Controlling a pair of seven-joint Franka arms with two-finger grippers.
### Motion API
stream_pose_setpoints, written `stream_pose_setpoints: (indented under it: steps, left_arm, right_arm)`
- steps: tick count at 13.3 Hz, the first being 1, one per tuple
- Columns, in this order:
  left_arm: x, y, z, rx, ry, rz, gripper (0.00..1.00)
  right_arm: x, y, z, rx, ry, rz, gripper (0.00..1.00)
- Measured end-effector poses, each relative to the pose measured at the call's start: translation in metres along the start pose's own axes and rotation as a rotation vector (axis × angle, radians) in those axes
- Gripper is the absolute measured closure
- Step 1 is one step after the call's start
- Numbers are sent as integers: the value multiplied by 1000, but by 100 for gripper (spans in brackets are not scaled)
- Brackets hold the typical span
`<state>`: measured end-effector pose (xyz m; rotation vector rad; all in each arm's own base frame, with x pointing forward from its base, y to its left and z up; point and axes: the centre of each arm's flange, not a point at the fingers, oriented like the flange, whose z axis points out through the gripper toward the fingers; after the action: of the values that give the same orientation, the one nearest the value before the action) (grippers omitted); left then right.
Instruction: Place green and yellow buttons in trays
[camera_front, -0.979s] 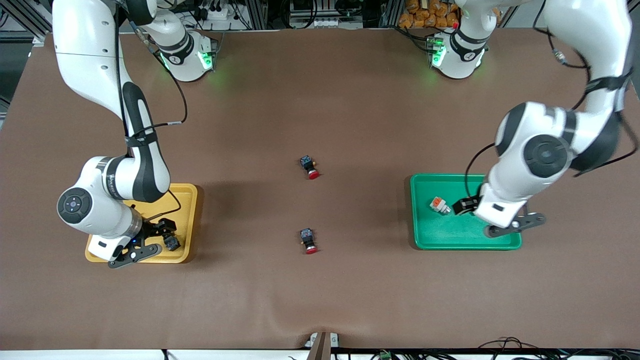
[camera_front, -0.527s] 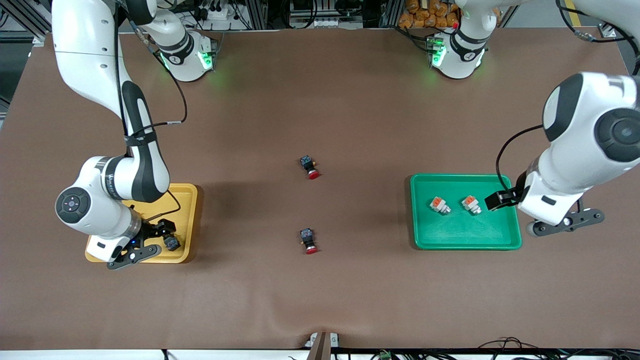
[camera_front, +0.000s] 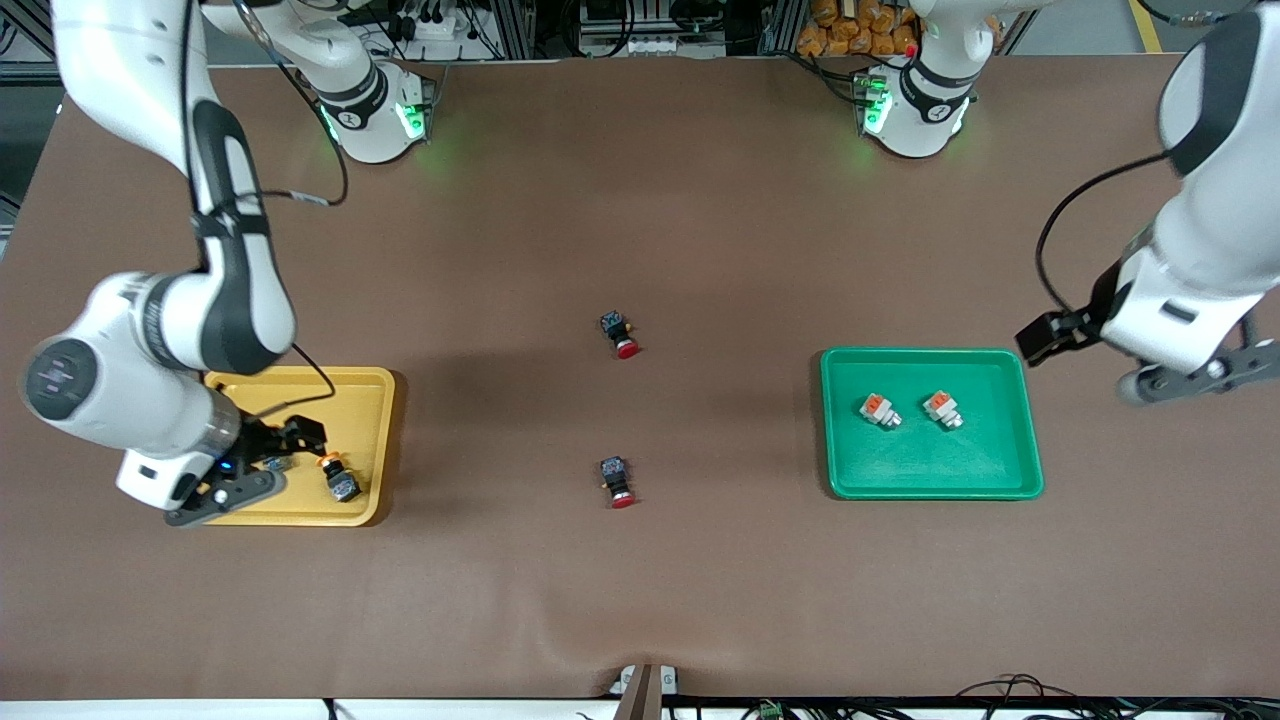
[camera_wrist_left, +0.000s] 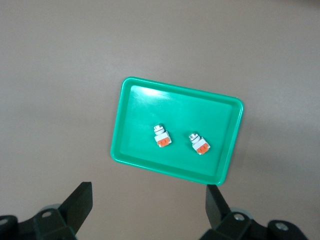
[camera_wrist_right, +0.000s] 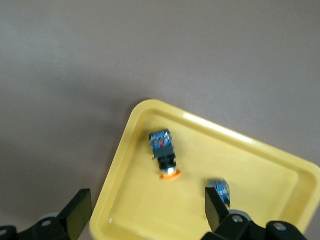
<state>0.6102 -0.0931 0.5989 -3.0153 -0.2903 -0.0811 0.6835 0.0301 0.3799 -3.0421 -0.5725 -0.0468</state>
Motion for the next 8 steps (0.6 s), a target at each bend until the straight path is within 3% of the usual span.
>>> stream_pose_setpoints:
  steps: [2, 4, 6, 8]
  left_arm:
    - [-10, -16, -20, -10, -6, 5, 0]
    - [-16, -32, -34, -71, -19, 6, 0]
    - [-15, -60, -43, -121, -16, 31, 0]
    - [-19, -76, -48, -124, -22, 74, 0]
  right_arm:
    - [-18, 12, -46, 22, -1, 26, 0]
    - [-39, 26, -88, 41, 10, 54, 0]
    - [-58, 37, -116, 67, 10, 84, 0]
    - [-72, 45, -134, 78, 9, 117, 0]
